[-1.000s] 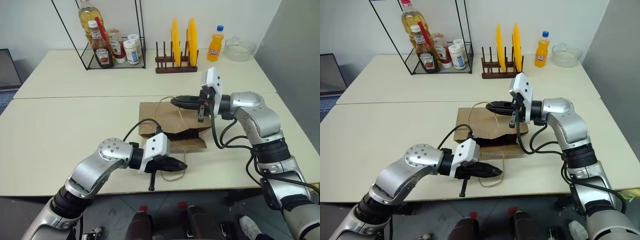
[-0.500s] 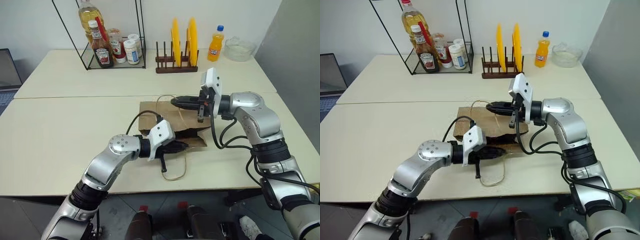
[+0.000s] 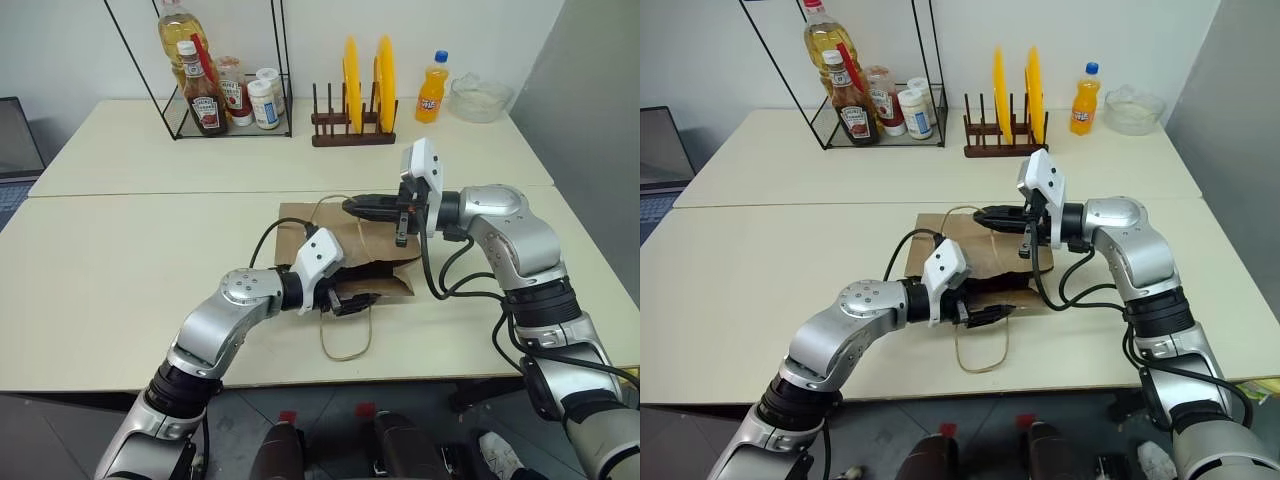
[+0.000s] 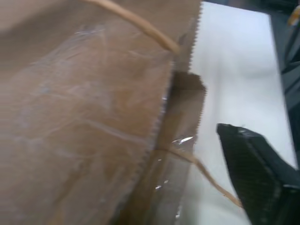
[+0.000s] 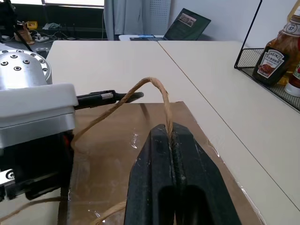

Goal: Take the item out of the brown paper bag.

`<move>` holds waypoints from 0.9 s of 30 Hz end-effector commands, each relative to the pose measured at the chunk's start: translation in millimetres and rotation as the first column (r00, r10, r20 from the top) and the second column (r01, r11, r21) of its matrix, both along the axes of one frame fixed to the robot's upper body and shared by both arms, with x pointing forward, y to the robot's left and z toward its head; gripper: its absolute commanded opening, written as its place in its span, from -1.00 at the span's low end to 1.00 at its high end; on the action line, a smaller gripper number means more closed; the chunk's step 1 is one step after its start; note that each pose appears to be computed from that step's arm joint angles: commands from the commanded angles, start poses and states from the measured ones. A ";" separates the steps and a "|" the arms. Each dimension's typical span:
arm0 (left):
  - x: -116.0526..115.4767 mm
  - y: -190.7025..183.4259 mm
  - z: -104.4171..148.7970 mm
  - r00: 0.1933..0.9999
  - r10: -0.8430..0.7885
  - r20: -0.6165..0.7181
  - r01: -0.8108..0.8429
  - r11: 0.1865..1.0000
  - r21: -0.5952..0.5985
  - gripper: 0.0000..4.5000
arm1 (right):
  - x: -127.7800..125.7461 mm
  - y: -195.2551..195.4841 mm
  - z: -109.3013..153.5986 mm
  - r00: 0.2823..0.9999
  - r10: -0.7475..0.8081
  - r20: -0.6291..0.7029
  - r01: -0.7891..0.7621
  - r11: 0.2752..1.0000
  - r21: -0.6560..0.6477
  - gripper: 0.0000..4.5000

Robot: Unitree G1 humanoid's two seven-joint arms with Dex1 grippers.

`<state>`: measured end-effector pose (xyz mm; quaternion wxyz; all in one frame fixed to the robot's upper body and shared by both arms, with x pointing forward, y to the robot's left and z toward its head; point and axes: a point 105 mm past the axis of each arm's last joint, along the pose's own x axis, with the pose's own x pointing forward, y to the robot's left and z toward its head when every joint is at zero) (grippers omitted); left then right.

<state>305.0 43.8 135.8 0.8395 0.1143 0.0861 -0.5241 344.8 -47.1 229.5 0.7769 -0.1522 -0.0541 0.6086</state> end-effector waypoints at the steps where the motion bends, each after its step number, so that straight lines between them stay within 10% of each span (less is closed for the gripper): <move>1: 10.7 1.9 12.7 0.996 0.073 0.058 -0.072 0.997 -0.016 0.99 | -7.9 2.8 12.8 0.997 0.029 0.069 -0.030 0.999 0.011 -1.00; 14: 43.8 11.0 18.7 0.935 0.303 0.183 -0.304 0.952 -0.027 0.99 | -9.0 1.7 13.1 0.997 0.024 0.072 -0.025 1.000 0.010 -1.00; 27: 60.8 18.8 12.6 0.808 0.131 0.574 -0.338 0.901 0.270 0.99 | -6.3 3.6 38.4 0.999 0.005 0.047 -0.009 0.997 0.082 -1.00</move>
